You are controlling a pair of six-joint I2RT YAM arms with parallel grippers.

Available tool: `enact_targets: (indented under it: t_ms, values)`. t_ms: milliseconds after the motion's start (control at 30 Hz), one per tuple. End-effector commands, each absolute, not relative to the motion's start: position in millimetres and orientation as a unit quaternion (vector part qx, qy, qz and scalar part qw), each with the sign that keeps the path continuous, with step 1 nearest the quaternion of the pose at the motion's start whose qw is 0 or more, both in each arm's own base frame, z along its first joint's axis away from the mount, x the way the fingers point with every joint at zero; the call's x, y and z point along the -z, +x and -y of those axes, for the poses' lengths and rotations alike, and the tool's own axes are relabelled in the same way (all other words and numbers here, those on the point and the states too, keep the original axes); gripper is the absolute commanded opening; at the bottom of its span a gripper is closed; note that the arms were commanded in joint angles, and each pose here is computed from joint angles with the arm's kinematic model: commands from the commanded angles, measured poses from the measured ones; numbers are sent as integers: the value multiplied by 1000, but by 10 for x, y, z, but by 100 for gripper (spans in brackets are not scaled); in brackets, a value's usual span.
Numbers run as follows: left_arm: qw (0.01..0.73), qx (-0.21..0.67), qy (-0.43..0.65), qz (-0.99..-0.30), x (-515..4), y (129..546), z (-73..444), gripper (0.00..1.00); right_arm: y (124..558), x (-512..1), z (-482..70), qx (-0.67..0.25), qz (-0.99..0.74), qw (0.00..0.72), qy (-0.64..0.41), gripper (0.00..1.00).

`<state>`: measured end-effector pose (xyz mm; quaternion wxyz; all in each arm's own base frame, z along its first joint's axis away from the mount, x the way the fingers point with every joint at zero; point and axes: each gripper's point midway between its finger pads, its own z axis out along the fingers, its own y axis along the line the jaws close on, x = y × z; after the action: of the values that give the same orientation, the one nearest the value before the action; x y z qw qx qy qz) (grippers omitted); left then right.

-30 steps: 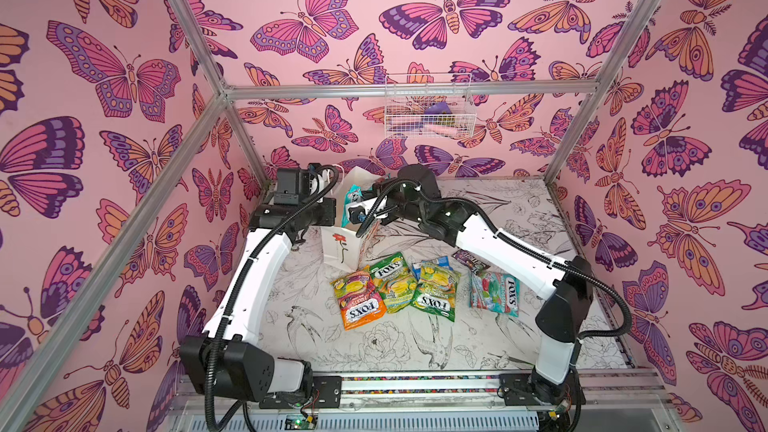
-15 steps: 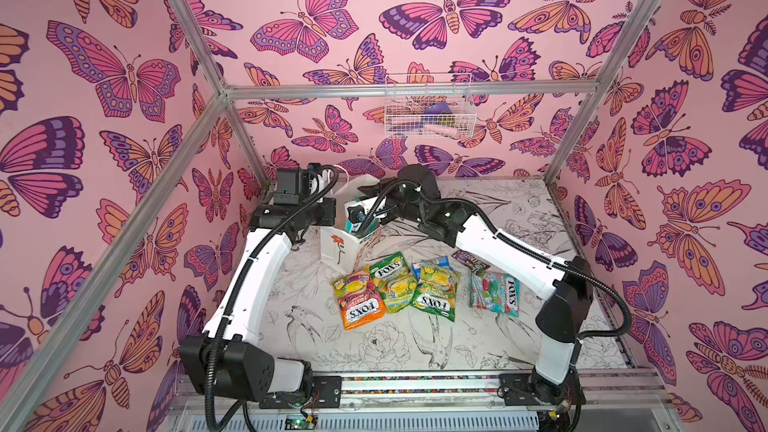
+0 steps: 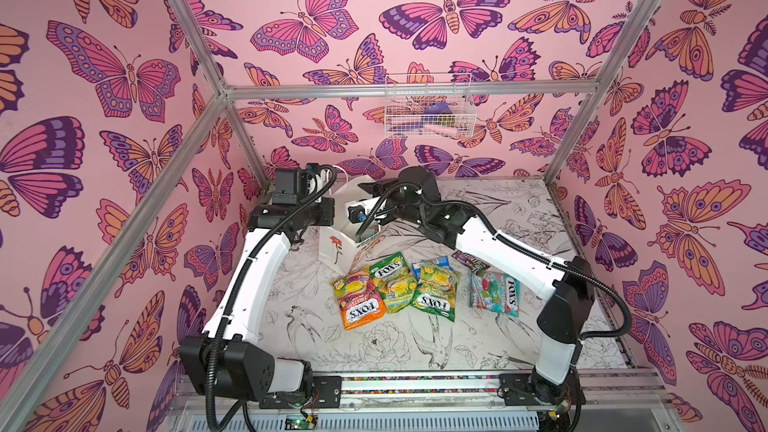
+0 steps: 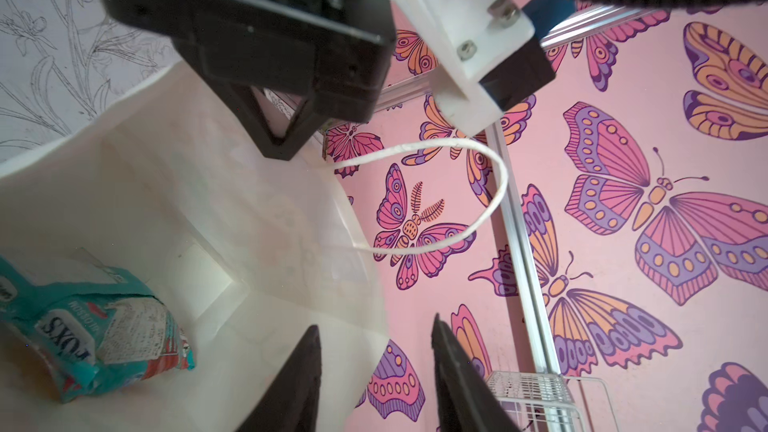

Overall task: Place the snacks into the paper bag
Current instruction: 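Raise the right gripper out of the paper bag toward the orange Fox's bag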

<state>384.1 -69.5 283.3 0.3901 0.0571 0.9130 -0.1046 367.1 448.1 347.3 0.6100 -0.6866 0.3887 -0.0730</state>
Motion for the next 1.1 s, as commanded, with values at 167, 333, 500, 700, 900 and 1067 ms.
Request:
enact_targets:
  t_ms: [167,333,500,700,900,1067]
  values:
    - [393,113,53,-911,-2873,3802,694,0,3403,-3964,-4304,36,-402,667,-626,55]
    - [388,117,51,-913,-2840,3816,703,0,3293,-4143,-4171,2,-432,683,-589,61]
    - [383,120,45,-915,-2805,3836,687,0,3242,-4343,-3973,-47,-494,696,-519,68]
    - [377,121,35,-918,-2757,3865,660,0,3246,-4413,-3620,-87,-599,673,-426,70]
    - [370,124,26,-920,-2704,3895,629,0,3145,-4203,-3414,-126,-670,623,-383,73]
    - [368,122,13,-922,-2684,3914,563,0,3161,-4020,-3226,-169,-722,581,-336,77]
